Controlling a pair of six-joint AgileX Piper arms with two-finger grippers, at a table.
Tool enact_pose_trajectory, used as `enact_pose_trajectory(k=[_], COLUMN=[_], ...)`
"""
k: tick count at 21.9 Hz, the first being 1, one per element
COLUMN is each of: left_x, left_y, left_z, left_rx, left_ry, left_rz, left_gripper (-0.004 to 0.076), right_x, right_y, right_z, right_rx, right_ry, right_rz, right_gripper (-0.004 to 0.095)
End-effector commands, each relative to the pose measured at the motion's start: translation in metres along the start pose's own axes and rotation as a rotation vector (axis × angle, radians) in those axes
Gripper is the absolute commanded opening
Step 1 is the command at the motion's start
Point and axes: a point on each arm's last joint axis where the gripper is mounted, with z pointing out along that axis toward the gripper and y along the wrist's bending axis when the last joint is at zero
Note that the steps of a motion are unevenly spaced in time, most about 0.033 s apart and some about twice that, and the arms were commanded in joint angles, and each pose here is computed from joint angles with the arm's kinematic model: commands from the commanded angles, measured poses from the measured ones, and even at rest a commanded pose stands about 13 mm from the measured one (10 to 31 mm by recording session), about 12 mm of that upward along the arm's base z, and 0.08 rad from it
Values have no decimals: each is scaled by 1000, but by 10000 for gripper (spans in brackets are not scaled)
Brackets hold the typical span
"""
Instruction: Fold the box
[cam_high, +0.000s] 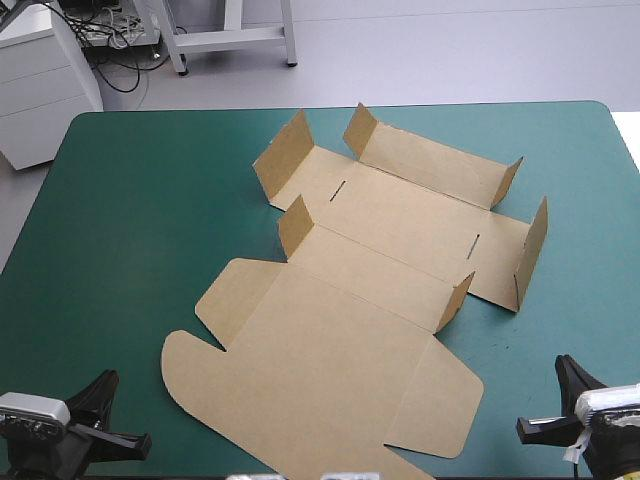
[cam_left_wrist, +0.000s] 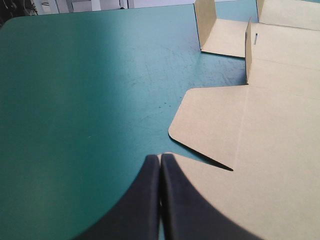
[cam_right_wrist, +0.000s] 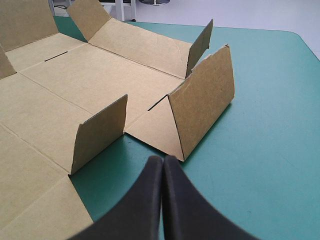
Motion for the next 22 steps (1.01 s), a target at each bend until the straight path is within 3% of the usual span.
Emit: enact_pose_trajectory(k=[1,11,14,22], left_x=[-12,-12,-12,-12], left_y=[-2,-2,-2,-2], left_z=[-9,-9,-9,-9], left_rx=[15,15,15,14], left_ry=[-114,-114,-114,-114], left_rz=[-13,-13,-13,-7], left_gripper=[-32,-32,-32,-32], right_x=[-13,-16,-26,-93], right_y=[-1,1,5,2], right_z=[-2,-2,3,37], right_rx=[7,-23,-80,-122], right_ry=[-87,-107,-5,201], right_rz=[-3,35,91,213], right_gripper=[-23,-23,-21,-15])
